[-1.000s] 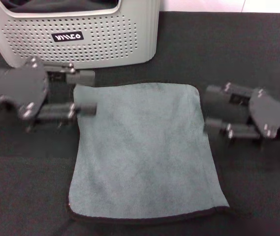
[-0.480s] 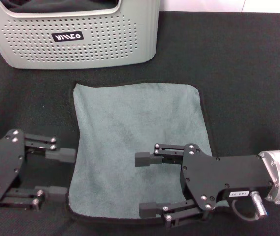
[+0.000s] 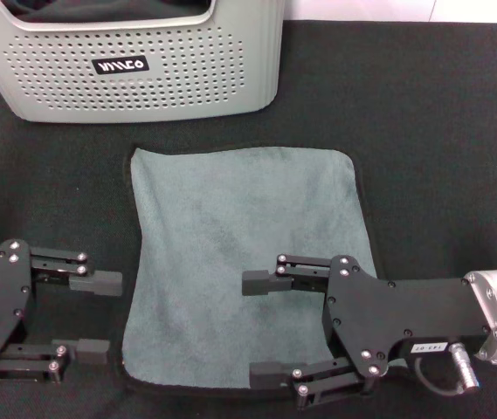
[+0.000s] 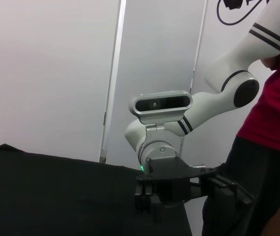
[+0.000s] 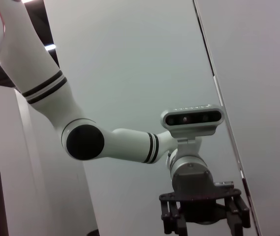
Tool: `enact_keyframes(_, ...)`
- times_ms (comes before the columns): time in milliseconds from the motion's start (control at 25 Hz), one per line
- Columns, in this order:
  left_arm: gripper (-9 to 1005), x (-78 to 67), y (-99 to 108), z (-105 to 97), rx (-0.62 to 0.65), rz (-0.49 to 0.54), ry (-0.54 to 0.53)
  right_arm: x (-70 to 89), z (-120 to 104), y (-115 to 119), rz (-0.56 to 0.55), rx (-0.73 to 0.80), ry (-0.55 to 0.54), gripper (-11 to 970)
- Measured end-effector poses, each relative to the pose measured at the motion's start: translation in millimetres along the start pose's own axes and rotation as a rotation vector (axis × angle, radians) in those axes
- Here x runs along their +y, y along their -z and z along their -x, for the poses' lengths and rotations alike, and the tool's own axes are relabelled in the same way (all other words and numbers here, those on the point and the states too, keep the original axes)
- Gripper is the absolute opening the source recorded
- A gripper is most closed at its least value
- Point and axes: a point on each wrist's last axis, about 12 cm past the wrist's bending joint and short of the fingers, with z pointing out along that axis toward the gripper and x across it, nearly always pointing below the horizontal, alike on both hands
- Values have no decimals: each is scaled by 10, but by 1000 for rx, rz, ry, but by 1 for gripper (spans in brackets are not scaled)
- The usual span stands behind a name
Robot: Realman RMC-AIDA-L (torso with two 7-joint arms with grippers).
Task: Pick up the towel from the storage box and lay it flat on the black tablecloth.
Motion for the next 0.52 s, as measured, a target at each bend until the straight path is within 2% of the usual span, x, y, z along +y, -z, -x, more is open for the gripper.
enact_keyframes(520, 573, 16, -14, 7, -16, 3, 10, -12, 16, 5, -2, -2, 7, 815)
